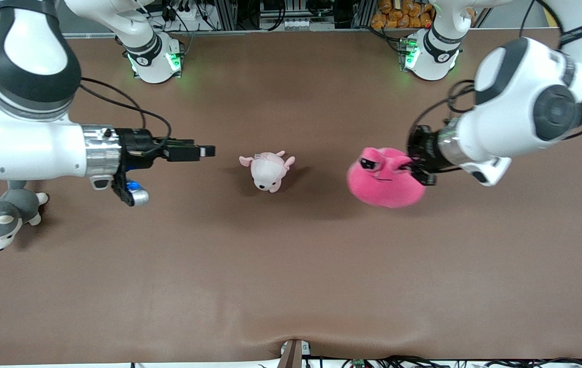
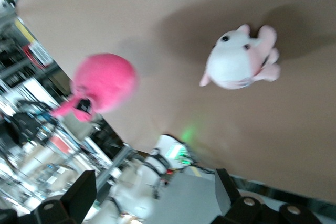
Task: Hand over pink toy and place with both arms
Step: 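Carry the pink toy with the left gripper while the right gripper approaches, then grasp the pink toy with the right gripper beside the left gripper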
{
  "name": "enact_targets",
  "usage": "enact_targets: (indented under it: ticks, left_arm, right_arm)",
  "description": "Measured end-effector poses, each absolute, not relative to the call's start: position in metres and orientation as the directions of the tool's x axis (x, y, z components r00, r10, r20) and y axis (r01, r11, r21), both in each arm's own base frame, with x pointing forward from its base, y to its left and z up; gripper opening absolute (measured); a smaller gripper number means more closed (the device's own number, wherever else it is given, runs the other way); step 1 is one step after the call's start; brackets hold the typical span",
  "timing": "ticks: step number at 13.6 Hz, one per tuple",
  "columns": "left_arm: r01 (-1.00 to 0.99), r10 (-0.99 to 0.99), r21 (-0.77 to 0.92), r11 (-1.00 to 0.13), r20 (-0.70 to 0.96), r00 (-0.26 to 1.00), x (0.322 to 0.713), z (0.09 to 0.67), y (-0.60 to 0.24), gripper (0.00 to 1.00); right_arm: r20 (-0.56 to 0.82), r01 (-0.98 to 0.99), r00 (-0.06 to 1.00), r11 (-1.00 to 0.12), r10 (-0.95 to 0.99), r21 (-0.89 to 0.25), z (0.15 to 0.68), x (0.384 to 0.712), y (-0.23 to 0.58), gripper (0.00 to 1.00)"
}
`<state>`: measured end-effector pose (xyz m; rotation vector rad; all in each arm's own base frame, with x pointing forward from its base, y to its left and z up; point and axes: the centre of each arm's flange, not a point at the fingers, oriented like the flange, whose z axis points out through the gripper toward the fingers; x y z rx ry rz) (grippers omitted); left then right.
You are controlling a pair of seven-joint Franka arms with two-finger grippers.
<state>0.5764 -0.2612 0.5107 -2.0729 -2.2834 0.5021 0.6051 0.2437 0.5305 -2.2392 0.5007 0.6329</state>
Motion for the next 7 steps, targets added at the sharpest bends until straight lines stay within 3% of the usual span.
enact_targets:
  ticks: [7]
  left_arm:
    - [0.976,0.963,-0.203,0.076,-0.24,-0.125,0.528,0.555,-0.387,0.11]
  right_arm:
    - [-0.702,-0.735,0.631,-0.545,-0.33,-0.404,0.51,0.587,0.343,1.0]
